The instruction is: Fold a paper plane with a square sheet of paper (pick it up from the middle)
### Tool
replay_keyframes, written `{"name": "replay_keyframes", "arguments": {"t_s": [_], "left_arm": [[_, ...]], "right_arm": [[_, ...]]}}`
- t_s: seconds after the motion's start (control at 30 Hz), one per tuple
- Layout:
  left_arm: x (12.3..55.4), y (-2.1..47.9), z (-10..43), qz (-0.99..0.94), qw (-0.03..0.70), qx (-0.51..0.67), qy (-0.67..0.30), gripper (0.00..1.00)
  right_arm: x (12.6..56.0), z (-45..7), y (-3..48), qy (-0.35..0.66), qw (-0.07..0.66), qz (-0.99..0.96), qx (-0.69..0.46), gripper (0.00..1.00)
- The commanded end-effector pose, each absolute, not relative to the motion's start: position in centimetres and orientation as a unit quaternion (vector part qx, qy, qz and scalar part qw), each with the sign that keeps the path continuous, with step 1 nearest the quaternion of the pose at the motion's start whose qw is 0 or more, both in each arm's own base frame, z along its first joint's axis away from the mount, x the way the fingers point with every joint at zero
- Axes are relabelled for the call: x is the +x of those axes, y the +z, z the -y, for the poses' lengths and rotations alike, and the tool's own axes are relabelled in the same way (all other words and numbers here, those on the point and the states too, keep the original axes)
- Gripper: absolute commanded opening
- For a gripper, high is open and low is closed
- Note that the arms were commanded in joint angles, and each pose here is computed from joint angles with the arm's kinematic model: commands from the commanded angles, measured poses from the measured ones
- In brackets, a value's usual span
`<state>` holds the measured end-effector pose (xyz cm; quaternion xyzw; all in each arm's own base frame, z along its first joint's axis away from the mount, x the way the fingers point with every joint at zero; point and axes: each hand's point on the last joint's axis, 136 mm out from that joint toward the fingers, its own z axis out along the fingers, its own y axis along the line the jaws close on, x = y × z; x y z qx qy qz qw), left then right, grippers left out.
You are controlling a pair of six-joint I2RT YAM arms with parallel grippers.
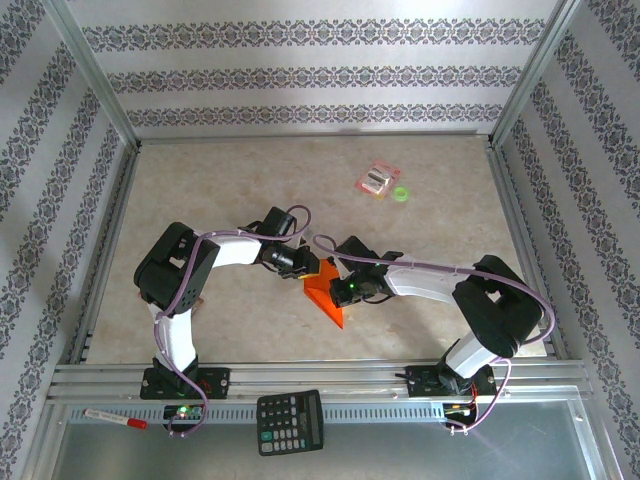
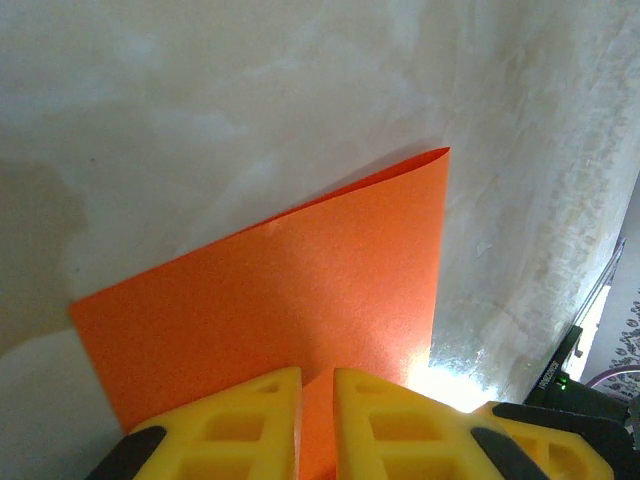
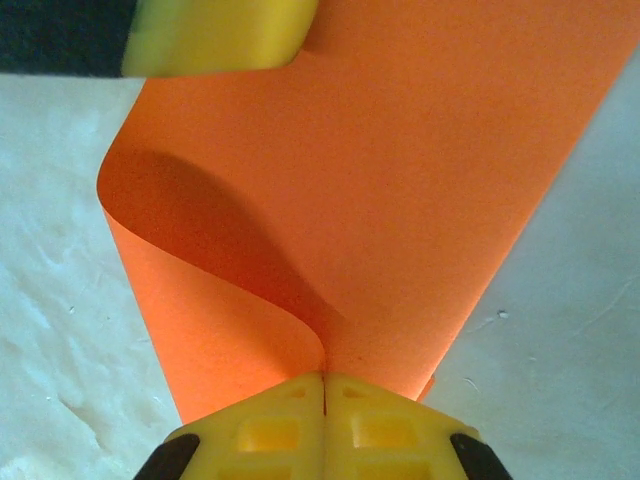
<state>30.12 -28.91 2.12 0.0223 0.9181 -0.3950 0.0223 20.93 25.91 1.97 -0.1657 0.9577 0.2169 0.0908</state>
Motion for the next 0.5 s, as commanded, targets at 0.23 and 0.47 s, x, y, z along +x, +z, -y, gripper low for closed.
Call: {"name": "replay_keyframes", "arguments": {"t_s": [0.23,0.47], "left_arm": [[28.79,0.29,27.77,-0.934,0.000,0.019,-0.356,0.16],[28.74,0.31,27.73,-0.935,0.000,0.020,-0.355,0.17]], "right_arm": [[21.54,-26.06,1.91,0.212,0.092,-0.959,-0.167,0.03],[21.76,-26.41,2.01,0.214,0.092,-0.957,-0.170,0.03]]}}
